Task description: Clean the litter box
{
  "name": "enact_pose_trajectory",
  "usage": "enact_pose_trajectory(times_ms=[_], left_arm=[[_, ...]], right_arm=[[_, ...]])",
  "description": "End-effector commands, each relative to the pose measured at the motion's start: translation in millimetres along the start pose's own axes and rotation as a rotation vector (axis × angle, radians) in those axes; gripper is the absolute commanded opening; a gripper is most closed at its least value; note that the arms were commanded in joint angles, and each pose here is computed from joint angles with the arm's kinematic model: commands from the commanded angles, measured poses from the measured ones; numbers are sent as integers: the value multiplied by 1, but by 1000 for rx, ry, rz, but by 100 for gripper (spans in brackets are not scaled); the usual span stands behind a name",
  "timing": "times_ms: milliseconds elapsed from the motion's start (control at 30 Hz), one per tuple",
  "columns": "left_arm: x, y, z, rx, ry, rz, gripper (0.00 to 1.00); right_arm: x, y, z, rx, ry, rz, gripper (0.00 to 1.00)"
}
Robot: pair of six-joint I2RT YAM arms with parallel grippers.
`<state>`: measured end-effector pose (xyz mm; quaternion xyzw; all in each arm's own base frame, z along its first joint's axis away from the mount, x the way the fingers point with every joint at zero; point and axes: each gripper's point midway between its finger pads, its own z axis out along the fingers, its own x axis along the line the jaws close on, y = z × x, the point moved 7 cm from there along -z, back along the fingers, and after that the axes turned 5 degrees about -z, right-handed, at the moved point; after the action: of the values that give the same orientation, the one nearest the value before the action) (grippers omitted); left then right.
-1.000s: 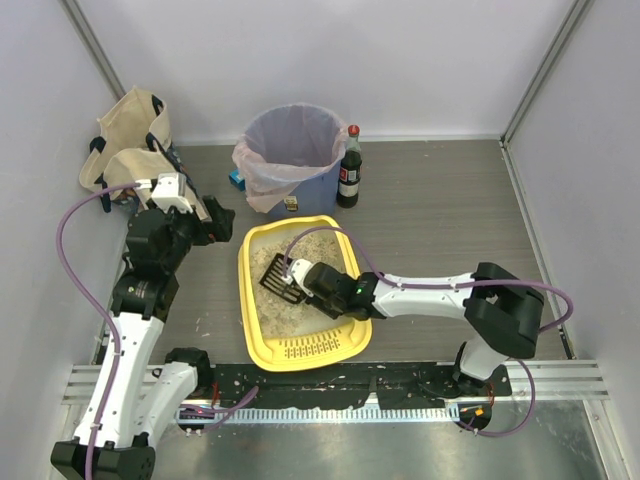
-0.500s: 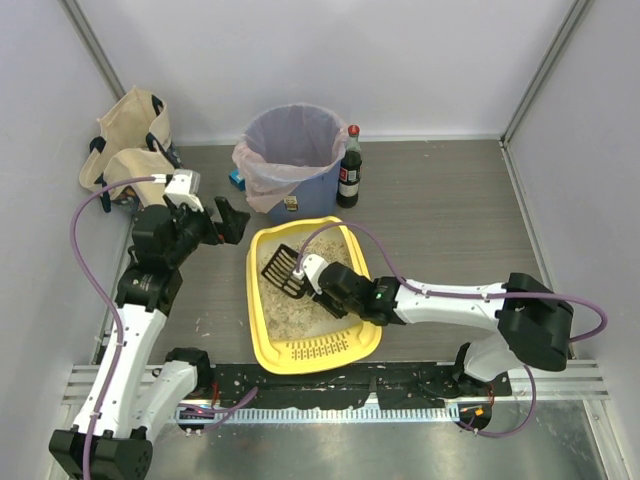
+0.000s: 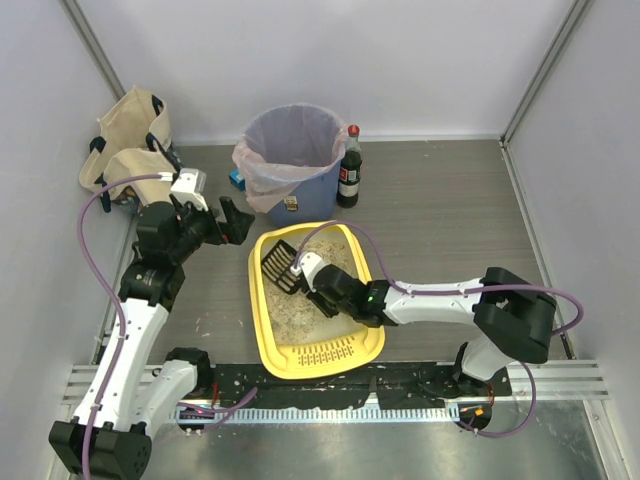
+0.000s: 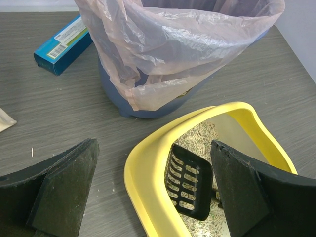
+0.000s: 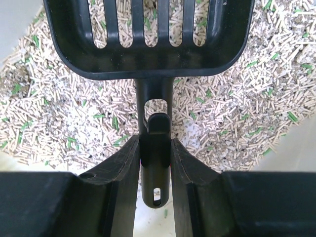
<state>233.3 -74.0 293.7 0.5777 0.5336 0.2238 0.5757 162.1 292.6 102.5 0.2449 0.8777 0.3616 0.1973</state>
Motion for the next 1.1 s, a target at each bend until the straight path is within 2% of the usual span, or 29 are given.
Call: enact_pose_trajectory(times_ms=[0,500,700,1067], left_arm=[[-6,7,1,-31,-40,11,100],[-10,3,6,10,-67,6,100],[-20,-2,11,55,-146,7,98],[-53,-8,9,127,-425,-20,98]], right_arm=[[2,34,1,-104,-17,70,1],[2,27,-39,75,-56,149,1],[8,36,-58,51,-62,128,1],[13,51,-91,-33,-65,124,1]])
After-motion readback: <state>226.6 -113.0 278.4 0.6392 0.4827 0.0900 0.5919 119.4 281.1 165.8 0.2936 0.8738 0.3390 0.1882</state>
